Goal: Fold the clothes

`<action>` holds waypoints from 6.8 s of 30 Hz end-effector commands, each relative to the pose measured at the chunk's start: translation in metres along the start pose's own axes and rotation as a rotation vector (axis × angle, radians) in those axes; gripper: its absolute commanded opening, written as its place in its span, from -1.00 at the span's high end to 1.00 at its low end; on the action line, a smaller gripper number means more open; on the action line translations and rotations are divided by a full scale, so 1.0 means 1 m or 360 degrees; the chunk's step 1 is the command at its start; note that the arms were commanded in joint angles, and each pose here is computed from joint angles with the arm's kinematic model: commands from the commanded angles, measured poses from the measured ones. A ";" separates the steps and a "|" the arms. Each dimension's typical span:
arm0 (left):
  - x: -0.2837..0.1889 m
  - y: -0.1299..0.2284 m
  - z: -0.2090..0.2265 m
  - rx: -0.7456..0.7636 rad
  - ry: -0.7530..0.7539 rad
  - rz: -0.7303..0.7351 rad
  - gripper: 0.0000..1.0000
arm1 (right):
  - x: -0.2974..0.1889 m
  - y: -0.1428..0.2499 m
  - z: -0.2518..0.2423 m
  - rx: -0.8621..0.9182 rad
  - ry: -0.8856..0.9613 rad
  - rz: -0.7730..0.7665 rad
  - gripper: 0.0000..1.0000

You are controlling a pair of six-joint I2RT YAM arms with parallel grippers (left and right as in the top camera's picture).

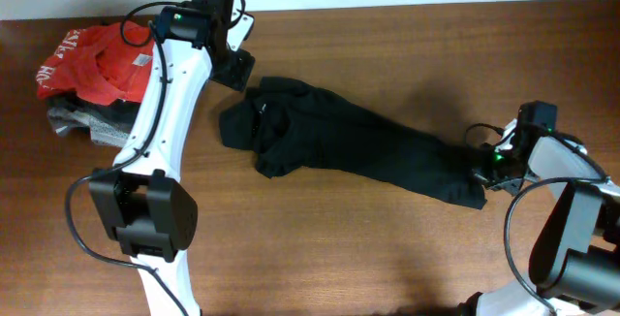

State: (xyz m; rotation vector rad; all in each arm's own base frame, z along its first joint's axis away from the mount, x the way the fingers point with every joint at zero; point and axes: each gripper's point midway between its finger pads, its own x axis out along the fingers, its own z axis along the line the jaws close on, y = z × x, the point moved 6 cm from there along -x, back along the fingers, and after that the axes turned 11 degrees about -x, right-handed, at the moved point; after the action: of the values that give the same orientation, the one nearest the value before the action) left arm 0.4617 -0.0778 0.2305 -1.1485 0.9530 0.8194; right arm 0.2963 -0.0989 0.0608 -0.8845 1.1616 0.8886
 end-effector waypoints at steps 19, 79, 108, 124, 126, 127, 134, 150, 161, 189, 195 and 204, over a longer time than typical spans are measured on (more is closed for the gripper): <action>0.001 0.004 0.027 -0.0104 -0.0037 0.0034 -0.44 | -0.122 -0.082 -0.017 -0.0118 -0.0039 -0.0260 0.92; 0.074 0.084 -0.073 0.0194 0.1363 0.0450 -0.44 | -0.135 -0.084 0.187 -0.0823 -0.0192 -0.0098 -0.24; 0.107 0.067 -0.166 -0.0093 0.1641 0.0226 -0.63 | -0.135 -0.085 0.188 -0.0827 -0.0194 -0.0108 -0.22; 0.099 0.071 -0.189 -0.0088 0.1661 0.0278 0.99 | -0.134 -0.079 0.185 -0.0818 -0.0185 -0.0052 -0.09; 0.097 0.071 -0.182 -0.0114 0.1650 0.0289 0.99 | -0.134 -0.079 0.185 -0.0817 -0.0185 -0.0046 -0.02; 0.096 0.071 -0.177 -0.0133 0.1639 0.0299 0.99 | -0.133 -0.078 0.185 -0.0817 -0.0185 -0.0044 0.03; 0.079 0.071 -0.117 -0.0303 0.1431 0.0326 0.99 | -0.119 -0.071 0.180 -0.0811 -0.0174 0.0033 0.61; 0.056 0.071 -0.068 -0.0371 0.1180 0.0280 0.99 | -0.024 -0.041 0.188 -0.0809 -0.0547 0.0125 0.92; 0.022 0.048 -0.065 -0.0339 0.1186 0.0199 0.99 | 0.029 -0.014 0.173 -0.0638 -0.0514 0.0170 0.92; -0.020 0.020 -0.239 -0.0134 0.1065 -0.0139 0.99 | 0.066 -0.020 0.175 -0.0494 -0.0790 0.0176 0.92; -0.009 0.018 -0.251 -0.0130 0.1062 -0.0163 0.98 | 0.000 -0.052 0.181 -0.0502 -0.1072 -0.0048 0.92; 0.013 0.017 -0.258 -0.0181 0.1051 -0.0131 0.98 | -0.150 -0.080 0.148 -0.0475 -0.1208 -0.0639 0.92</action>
State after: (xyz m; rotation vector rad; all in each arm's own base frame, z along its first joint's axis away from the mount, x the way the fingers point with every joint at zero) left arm 0.3976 -0.3188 0.1857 -1.5685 1.3999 0.4053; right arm 0.4070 0.0026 0.1820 -0.8164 0.3062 1.0459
